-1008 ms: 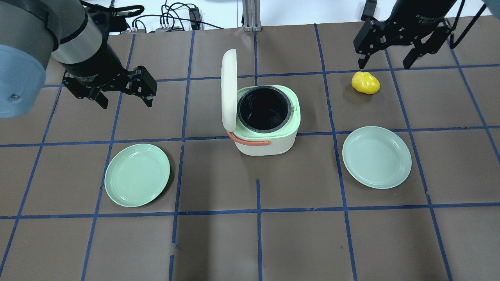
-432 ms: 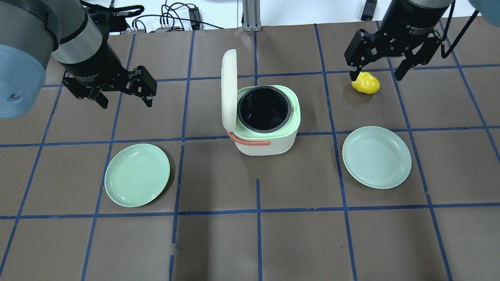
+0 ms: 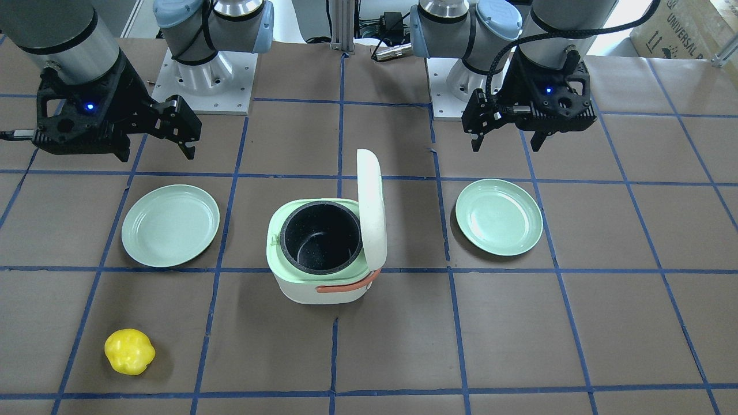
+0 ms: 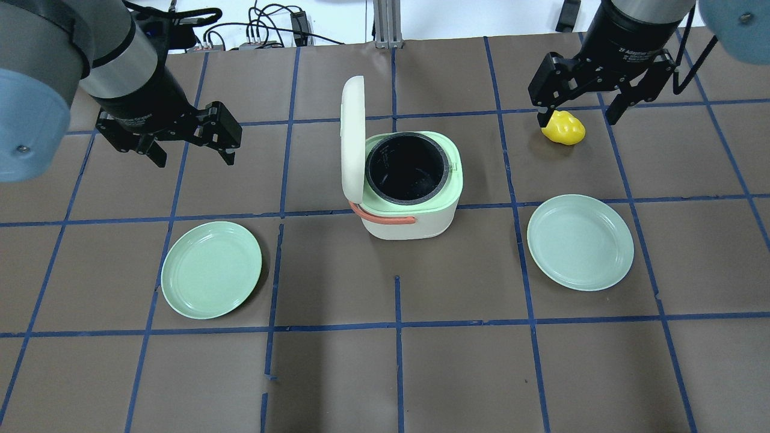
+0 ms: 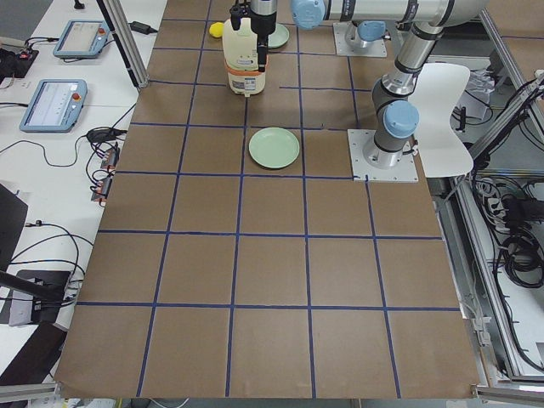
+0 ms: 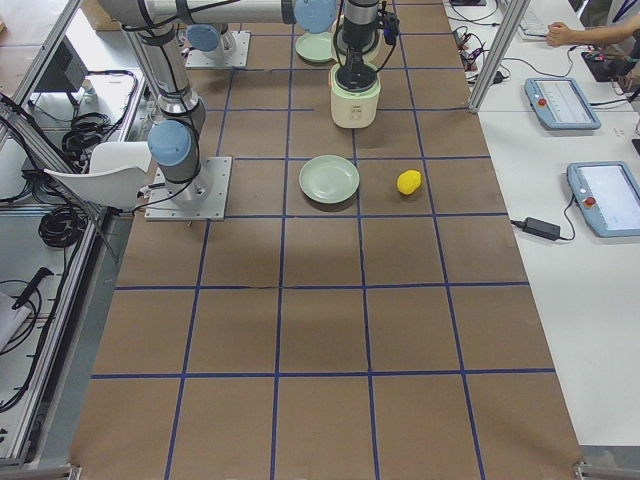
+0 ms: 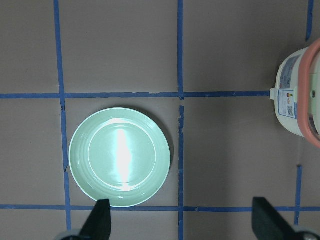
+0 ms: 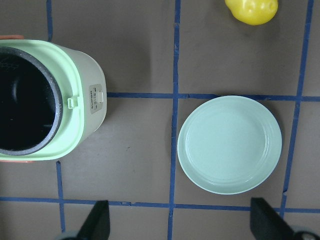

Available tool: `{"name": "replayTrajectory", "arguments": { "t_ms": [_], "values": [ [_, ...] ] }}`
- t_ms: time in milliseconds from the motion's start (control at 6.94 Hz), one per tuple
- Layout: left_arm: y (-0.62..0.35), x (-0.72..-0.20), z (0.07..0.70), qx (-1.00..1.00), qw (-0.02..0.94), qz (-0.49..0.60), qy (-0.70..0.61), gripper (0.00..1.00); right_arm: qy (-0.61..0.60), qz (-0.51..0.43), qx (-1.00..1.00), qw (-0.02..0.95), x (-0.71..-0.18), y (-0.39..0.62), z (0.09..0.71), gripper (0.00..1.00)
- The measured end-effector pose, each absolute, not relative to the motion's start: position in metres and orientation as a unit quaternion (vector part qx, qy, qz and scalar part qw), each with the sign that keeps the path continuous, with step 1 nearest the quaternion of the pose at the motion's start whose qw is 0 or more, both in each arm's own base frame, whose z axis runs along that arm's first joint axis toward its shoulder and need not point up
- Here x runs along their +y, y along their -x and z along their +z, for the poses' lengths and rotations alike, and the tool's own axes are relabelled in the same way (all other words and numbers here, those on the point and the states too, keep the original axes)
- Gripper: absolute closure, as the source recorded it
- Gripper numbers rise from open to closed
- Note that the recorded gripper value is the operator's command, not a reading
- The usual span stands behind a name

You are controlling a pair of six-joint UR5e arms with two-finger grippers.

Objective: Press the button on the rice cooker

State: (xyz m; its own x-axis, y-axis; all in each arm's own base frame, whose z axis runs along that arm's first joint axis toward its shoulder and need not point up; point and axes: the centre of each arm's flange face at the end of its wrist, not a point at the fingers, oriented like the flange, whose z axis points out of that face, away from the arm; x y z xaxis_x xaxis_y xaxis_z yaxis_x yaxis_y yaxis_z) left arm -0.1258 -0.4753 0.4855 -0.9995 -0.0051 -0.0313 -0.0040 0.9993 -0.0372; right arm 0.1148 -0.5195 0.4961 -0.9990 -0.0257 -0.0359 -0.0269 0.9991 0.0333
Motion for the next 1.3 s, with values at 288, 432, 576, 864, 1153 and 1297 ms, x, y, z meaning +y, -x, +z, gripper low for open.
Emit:
{"name": "replayTrajectory", "arguments": {
  "t_ms": [288,432,576,864,1153,1297],
  "values": [
    [0.1257,-0.4754,0.4858,1.000,0.016,-0.019,0.002,0.00,-0.001,0.005,1.000,0.002,-0.5204,-0.1117,0.4992,0.00],
    [0.1257,-0.4754,0.4858,1.000,0.016,-0.019,0.002,0.00,-0.005,0.003,1.000,0.002,-0.5204,-0.1118,0.4991,0.00],
    [0.1258,-0.4754,0.4859,1.000,0.016,-0.019,0.002,0.00,-0.006,0.002,1.000,0.004,-0.5203,-0.1125,0.4985,0.00],
    [0.1258,-0.4754,0.4856,1.000,0.016,-0.019,0.002,0.00,-0.006,0.001,1.000,0.008,-0.5204,-0.1130,0.4980,0.00],
    [0.1257,-0.4754,0.4855,1.000,0.016,-0.019,0.002,0.00,-0.006,0.000,1.000,0.008,-0.5204,-0.1129,0.4990,0.00],
    [0.1258,-0.4754,0.4855,1.000,0.016,-0.019,0.002,0.00,-0.006,-0.001,1.000,0.008,-0.5201,-0.1129,0.4998,0.00]
  ]
}}
